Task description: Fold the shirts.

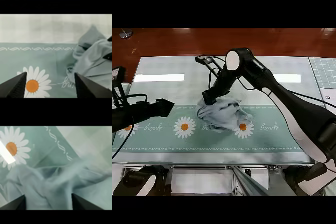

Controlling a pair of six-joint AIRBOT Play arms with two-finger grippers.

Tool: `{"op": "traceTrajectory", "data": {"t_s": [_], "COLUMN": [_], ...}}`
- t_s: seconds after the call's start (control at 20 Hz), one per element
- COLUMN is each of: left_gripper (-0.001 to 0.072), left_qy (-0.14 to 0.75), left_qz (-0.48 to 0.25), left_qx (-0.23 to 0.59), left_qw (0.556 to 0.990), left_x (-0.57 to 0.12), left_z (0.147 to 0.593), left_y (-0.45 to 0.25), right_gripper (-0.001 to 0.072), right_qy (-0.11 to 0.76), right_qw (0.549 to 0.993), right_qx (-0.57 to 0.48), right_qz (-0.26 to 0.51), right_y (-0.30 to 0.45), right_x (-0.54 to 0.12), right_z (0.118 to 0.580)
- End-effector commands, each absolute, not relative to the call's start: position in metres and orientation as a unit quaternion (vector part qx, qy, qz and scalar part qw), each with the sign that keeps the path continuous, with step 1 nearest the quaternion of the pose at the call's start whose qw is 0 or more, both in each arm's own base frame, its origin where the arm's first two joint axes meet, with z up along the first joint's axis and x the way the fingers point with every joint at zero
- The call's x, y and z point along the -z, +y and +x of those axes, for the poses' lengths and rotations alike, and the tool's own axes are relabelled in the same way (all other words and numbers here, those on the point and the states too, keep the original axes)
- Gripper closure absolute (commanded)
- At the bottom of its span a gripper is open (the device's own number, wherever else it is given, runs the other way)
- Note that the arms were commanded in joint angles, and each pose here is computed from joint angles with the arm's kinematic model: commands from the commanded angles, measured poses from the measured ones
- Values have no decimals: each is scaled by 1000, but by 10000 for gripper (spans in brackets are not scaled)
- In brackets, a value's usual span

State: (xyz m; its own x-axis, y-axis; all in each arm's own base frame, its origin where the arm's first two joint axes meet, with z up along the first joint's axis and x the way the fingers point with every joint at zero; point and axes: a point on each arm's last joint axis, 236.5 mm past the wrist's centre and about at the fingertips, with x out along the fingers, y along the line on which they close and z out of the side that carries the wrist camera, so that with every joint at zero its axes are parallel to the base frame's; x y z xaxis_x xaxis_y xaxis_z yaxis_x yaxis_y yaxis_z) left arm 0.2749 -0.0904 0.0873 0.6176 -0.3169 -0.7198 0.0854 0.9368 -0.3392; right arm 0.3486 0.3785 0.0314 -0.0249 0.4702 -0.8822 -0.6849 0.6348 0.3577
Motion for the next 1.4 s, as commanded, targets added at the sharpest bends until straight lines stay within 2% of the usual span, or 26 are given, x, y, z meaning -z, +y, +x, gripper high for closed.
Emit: {"op": "traceTrajectory", "data": {"t_s": [0.0,0.2,0.35,0.45,0.6,0.75,0.95,1.0,1.05,1.1,1.35], "left_gripper": [5,5,5,5,5,5,7,45,492,674,684], "left_qy": [444,493,534,564,574,588,650,660,667,664,622], "left_qz": [-151,-187,-208,-181,-97,-17,19,19,18,16,-21], "left_qx": [118,164,246,291,360,374,401,403,405,406,397], "left_qw": [876,834,782,751,729,717,645,634,625,628,674], "left_x": [-79,-54,-29,-7,11,31,56,58,59,56,15], "left_z": [272,277,278,276,285,303,288,287,288,294,339], "left_y": [-96,-127,-173,-199,-238,-252,-264,-265,-264,-263,-256], "right_gripper": [80,82,83,83,83,83,83,83,83,82,76], "right_qy": [587,567,576,599,634,670,710,709,704,694,660], "right_qw": [711,775,790,777,750,707,661,663,669,680,712], "right_qx": [-381,-278,-196,-163,-143,-153,-188,-191,-194,-196,-199], "right_qz": [-67,15,81,107,124,167,151,143,137,133,135], "right_y": [338,207,126,98,89,108,135,141,145,150,160], "right_x": [-50,-113,-107,-76,-18,25,56,62,65,65,67], "right_z": [372,421,418,392,340,288,235,232,233,239,262]}}
